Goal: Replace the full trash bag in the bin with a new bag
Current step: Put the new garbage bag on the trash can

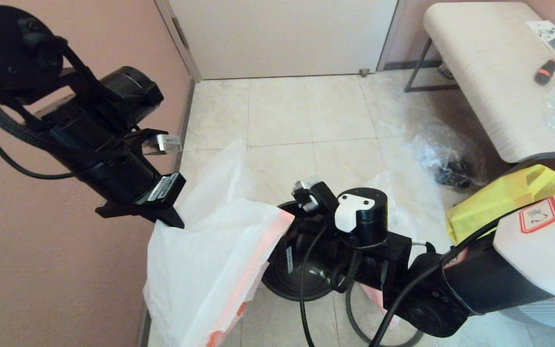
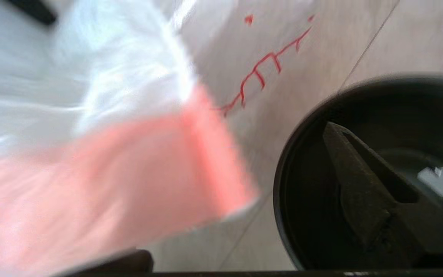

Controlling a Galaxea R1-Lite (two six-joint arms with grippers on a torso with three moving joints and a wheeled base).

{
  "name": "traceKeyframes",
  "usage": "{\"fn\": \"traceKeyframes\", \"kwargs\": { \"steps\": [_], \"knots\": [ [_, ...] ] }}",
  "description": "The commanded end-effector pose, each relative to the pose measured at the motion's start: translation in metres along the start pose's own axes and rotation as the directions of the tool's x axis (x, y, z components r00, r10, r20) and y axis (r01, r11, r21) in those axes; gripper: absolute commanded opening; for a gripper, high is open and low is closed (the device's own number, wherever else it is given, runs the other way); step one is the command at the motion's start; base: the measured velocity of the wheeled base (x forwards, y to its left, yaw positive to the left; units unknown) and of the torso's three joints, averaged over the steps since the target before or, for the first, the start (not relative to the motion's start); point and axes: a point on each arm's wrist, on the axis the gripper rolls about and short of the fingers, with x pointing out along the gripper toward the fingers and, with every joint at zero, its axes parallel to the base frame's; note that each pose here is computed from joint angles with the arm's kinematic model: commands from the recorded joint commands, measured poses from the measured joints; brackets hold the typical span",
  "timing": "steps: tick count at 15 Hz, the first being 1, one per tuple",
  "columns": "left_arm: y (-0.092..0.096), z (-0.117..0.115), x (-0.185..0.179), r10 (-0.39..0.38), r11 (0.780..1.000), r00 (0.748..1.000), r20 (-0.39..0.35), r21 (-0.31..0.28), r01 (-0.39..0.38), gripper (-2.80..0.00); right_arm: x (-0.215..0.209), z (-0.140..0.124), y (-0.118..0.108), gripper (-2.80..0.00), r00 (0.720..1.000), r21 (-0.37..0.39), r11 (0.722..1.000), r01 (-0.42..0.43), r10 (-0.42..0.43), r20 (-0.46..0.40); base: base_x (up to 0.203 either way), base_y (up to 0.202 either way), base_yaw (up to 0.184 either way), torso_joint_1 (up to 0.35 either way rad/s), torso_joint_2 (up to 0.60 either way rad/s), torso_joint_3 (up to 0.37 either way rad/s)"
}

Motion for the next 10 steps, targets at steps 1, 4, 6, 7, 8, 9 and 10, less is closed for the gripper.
{"fn": "traceKeyframes", "kwargs": {
  "steps": [1, 4, 6, 7, 8, 9, 10],
  "knots": [
    [0.000, -0.001, 0.001, 0.003, 1.000, 1.000, -0.021, -0.003, -0.003, -2.80, -0.001, 0.017, 0.002, 0.00, 0.998, -0.005, 1.000, -0.003, 0.003, 0.057, 0.000, 0.000, 0.000, 0.000, 0.00, 0.000],
    [0.001, -0.001, 0.008, 0.005, 1.000, 0.998, -0.057, -0.007, -0.006, -2.80, -0.005, 0.021, 0.004, -2.80, 0.998, -0.005, 1.000, -0.001, 0.001, 0.068, 0.000, 0.000, 0.000, 0.000, 0.00, 0.000],
    [0.002, 0.001, 0.016, 0.012, 1.000, 0.996, -0.086, -0.012, -0.013, -2.80, -0.010, 0.027, 0.006, -2.80, 0.997, -0.005, 1.000, -0.002, 0.002, 0.083, 0.000, 0.000, 0.000, 0.000, 0.00, 0.000],
    [0.003, 0.003, 0.020, 0.014, 1.000, 0.995, -0.098, -0.018, -0.016, -2.80, -0.013, 0.029, 0.007, -2.80, 0.996, -0.004, 1.000, -0.005, 0.006, 0.089, 0.000, 0.000, 0.000, 0.000, 0.00, 0.000],
    [0.003, 0.003, 0.020, 0.011, 1.000, 0.995, -0.098, -0.018, -0.012, -2.80, -0.013, 0.029, 0.011, -2.80, 0.996, 0.007, 1.000, -0.016, 0.015, 0.090, 0.000, 0.000, 0.000, 0.000, 0.00, 0.000],
    [0.002, 0.002, 0.019, 0.001, 1.000, 0.995, -0.104, -0.017, -0.002, -2.80, -0.012, 0.031, 0.012, -2.80, 0.995, 0.032, 0.999, -0.024, 0.021, 0.095, 0.000, 0.000, 0.000, 0.000, 0.00, 0.000],
    [0.001, 0.001, 0.019, -0.009, 1.000, 0.993, -0.118, -0.018, 0.006, -2.80, -0.011, 0.032, 0.014, -2.80, 0.994, 0.047, 0.998, -0.031, 0.026, 0.104, 0.000, 0.000, 0.000, 0.000, 0.00, 0.000]
  ]
}}
